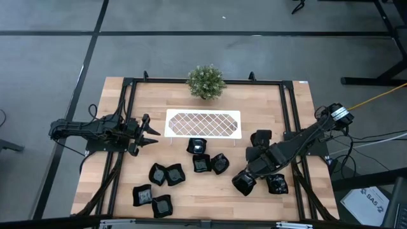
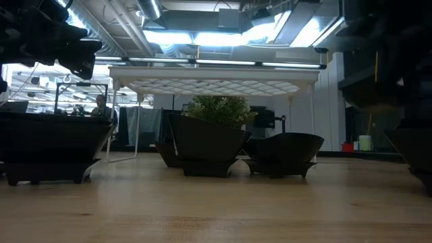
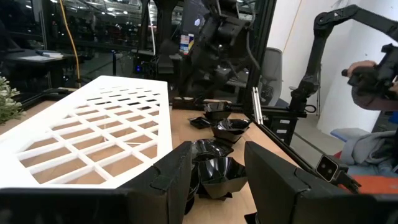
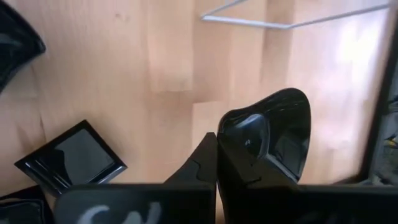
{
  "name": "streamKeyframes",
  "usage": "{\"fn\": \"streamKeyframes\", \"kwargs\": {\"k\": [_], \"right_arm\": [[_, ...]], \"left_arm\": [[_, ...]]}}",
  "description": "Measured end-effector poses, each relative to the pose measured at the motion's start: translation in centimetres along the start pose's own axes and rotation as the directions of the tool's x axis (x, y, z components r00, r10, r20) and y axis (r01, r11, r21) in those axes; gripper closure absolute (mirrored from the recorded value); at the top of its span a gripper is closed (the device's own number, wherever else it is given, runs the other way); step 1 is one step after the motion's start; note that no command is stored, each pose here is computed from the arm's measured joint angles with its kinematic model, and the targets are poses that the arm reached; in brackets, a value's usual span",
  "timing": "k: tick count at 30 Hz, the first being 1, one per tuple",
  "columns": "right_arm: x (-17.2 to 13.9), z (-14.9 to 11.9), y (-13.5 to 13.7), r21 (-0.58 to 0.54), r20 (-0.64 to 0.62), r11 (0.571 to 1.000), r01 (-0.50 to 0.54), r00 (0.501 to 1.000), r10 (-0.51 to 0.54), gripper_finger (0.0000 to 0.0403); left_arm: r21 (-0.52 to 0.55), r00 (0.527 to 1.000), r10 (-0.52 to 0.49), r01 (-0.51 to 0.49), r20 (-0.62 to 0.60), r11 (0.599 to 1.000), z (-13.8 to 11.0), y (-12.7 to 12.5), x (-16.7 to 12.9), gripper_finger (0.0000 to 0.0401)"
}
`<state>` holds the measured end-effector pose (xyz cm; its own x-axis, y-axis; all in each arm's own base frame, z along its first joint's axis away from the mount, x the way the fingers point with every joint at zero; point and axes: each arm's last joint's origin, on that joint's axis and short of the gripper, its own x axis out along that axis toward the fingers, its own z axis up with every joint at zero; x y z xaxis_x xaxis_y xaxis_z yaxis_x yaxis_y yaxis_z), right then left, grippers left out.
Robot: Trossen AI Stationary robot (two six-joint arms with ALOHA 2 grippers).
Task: Pick & Place Mini shaped plates
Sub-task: Put the black leaf-shaped plate on the shelf
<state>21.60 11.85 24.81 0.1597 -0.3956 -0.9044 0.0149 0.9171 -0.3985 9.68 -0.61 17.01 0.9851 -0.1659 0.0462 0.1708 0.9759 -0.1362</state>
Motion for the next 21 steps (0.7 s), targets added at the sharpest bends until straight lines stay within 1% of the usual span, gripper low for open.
{"fn": "streamKeyframes", "kwargs": {"k": [9, 12, 21], "right_arm": [[-3.3, 0.9, -1.6, -0.013, 0.067, 0.996, 0.088, 0.994, -0.087, 0.0402], [-4.2, 1.2, -2.0, -0.022, 0.091, 0.995, 0.101, 0.991, -0.099, 0.0402], [-5.1, 1.6, -2.4, -0.047, 0.135, 0.991, 0.127, 0.984, -0.12, 0.0402]], "left_arm": [[0.0, 1.0, 0.0, 0.0, 0.0, 1.0, 0.0, 0.0, 0.0, 0.0258], [0.0, 1.0, 0.0, 0.0, 0.0, 1.0, 0.0, 0.0, 0.0, 0.0258], [0.0, 1.0, 0.0, 0.0, 0.0, 1.0, 0.0, 0.0, 0.0, 0.0258]]}}
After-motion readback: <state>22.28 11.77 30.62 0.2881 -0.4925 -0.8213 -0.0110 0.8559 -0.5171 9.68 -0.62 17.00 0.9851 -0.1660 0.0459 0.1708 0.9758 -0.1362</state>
